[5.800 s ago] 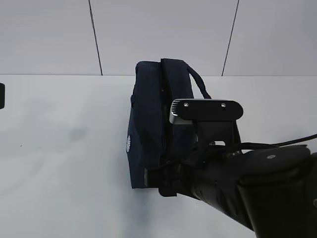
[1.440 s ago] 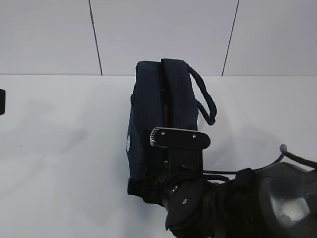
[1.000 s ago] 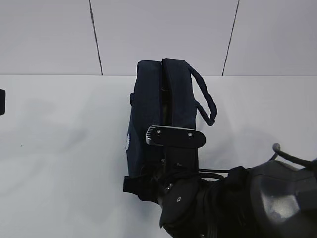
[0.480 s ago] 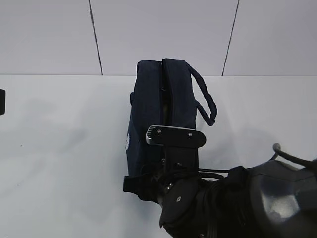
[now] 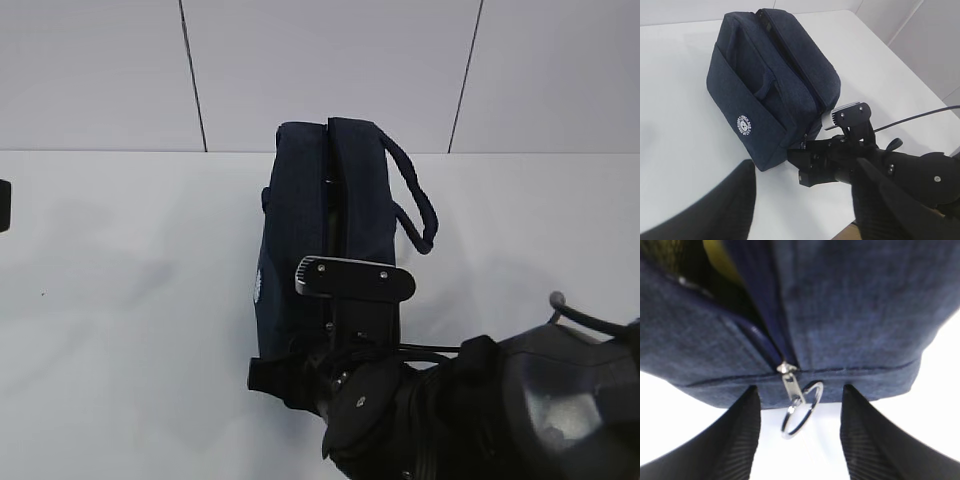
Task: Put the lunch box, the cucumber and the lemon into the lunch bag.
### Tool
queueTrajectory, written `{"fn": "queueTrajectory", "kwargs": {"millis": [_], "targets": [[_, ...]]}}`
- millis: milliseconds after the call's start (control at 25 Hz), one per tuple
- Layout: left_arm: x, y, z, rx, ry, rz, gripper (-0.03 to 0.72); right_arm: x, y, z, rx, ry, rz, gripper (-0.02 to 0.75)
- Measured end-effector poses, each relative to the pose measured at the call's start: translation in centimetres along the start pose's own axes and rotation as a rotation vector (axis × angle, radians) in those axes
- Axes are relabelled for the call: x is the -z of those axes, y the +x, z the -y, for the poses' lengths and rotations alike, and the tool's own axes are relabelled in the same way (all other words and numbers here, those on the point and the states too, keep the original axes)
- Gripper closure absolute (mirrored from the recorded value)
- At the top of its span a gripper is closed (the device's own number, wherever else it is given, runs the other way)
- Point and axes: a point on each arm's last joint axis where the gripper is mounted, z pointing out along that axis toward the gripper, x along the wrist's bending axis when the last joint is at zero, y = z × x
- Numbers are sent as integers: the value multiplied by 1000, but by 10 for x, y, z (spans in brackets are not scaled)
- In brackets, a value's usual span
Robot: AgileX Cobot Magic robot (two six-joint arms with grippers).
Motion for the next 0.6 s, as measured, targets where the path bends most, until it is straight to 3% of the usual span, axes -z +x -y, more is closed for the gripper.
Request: {"fn": "queueTrajectory", "kwargs": {"millis": [600], "targets": [[0, 0, 0, 0, 0, 0, 260, -1, 1, 1, 9, 8, -10, 335]]}}
